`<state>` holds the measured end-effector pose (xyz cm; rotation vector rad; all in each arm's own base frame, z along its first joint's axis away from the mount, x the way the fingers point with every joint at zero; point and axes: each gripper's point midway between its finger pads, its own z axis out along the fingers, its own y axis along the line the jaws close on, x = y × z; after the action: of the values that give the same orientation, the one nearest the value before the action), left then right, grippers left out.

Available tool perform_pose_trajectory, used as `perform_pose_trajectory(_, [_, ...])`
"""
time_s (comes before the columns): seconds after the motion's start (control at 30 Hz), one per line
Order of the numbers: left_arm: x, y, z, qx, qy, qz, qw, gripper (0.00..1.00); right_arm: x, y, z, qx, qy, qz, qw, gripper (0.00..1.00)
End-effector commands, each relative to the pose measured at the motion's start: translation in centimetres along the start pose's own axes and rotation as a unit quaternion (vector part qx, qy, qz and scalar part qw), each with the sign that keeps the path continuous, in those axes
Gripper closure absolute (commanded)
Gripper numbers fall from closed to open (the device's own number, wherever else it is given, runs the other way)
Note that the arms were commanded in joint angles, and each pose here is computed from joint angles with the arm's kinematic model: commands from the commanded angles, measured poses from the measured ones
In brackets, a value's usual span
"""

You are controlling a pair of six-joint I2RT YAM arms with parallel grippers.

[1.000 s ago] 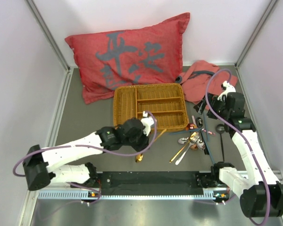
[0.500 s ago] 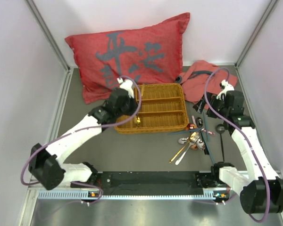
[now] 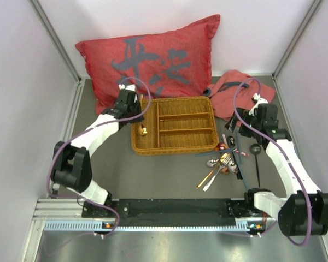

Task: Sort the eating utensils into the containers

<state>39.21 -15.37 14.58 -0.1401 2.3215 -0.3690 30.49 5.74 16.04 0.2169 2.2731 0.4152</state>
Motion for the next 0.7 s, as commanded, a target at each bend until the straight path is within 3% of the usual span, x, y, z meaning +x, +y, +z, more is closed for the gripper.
perform_pose_trajectory(0.0, [0.6, -0.3, 1.6, 0.005, 0.024, 0.003, 1.0, 1.0, -1.5, -0.3, 0.1, 0.02, -0.008, -0.013, 1.0, 0.01])
perform_pose_trajectory(0.03, [1.2, -0.1, 1.8, -0.002, 0.037, 0.006, 0.999, 0.99, -1.3, -0.4, 0.2, 0.023, -0.003, -0.013, 1.0, 0.01])
perform_pose_trajectory(0.13, [1.6, 0.3, 2.6, -0.011, 0.05, 0.012, 0.999, 0.8, -0.6, -1.0, 0.4, 0.038, 0.011, -0.009, 0.999, 0.01])
perform_pose_trajectory(0.23, [0.8, -0.1, 2.3, -0.003, 0.039, 0.018, 0.999, 0.37, -0.2, -1.6, 0.5, 0.052, 0.016, -0.006, 0.998, 0.01])
perform_pose_trajectory(0.27, [0.1, -0.4, 1.7, 0.003, 0.027, 0.017, 0.999, 0.08, -0.2, -1.9, 0.5, 0.059, 0.015, -0.005, 0.998, 0.01])
perform_pose_trajectory(0.3, [-0.1, -1.1, 1.3, 0.021, 0.025, 0.017, 0.999, 0.02, -0.1, -1.9, 0.5, 0.061, 0.015, -0.004, 0.998, 0.01])
perform_pose_trajectory(0.53, [-2.9, -6.3, -3.7, 0.158, -0.025, 0.035, 0.987, 0.02, 1.3, -2.3, 2.5, 0.058, 0.049, 0.004, 0.997, 0.01])
perform_pose_trajectory(0.67, [-2.4, -7.6, -5.4, 0.204, -0.021, 0.034, 0.978, 0.02, 2.3, -1.9, 4.3, 0.039, 0.091, 0.009, 0.995, 0.1])
